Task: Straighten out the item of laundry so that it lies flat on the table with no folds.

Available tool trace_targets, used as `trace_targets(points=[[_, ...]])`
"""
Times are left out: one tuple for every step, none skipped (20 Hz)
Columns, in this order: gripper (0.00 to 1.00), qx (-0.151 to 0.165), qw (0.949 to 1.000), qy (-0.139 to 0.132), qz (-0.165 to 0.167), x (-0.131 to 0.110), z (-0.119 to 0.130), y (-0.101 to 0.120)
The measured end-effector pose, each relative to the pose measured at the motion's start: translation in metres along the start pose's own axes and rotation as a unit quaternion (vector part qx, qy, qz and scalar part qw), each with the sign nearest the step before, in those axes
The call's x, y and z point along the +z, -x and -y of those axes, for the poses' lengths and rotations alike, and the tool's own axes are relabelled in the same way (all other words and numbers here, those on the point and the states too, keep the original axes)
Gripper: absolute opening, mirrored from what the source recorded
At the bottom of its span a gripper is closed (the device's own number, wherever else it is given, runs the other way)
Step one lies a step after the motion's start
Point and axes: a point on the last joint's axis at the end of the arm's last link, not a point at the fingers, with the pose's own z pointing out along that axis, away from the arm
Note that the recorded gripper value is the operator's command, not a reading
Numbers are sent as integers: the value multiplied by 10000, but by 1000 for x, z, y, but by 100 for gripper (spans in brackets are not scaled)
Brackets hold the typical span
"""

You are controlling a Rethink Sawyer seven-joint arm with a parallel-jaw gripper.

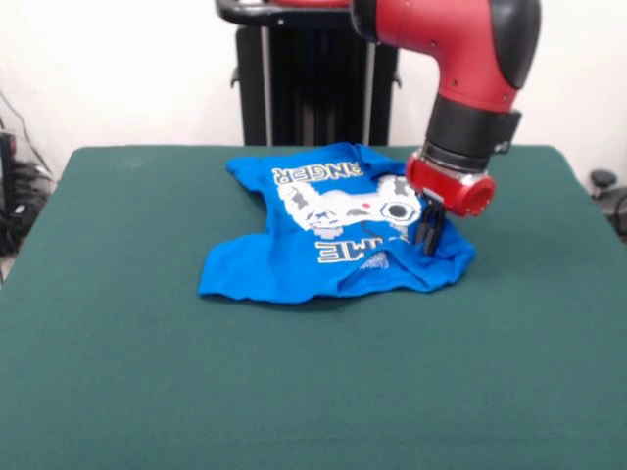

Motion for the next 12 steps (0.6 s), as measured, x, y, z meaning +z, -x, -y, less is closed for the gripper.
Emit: trace_targets(points=[[0, 10, 10000, -37, -17, -2, 0, 0], [0, 23, 9999, -138, -61, -7, 1, -3], [0, 27, 9997, -209, -93, -10, 1, -5], [0, 30, 9995, -278, -131, -13, 2, -7], [0, 27, 9992, -365, -188, -18, 2, -11], [0, 10, 9984, -492, -280, -25, 3, -18], [0, 3, 9982, -521, -304, -26, 3, -20], [0, -13, 9976, -585, -356, -30, 3, -23], [0, -32, 9971, -644, -408, -35, 3, -27], [0, -36, 9968, -668, -437, -38, 3, -29], [0, -40, 9966, -687, -462, -41, 2, -30], [0, -40, 9964, -696, -476, -43, 1, -31]])
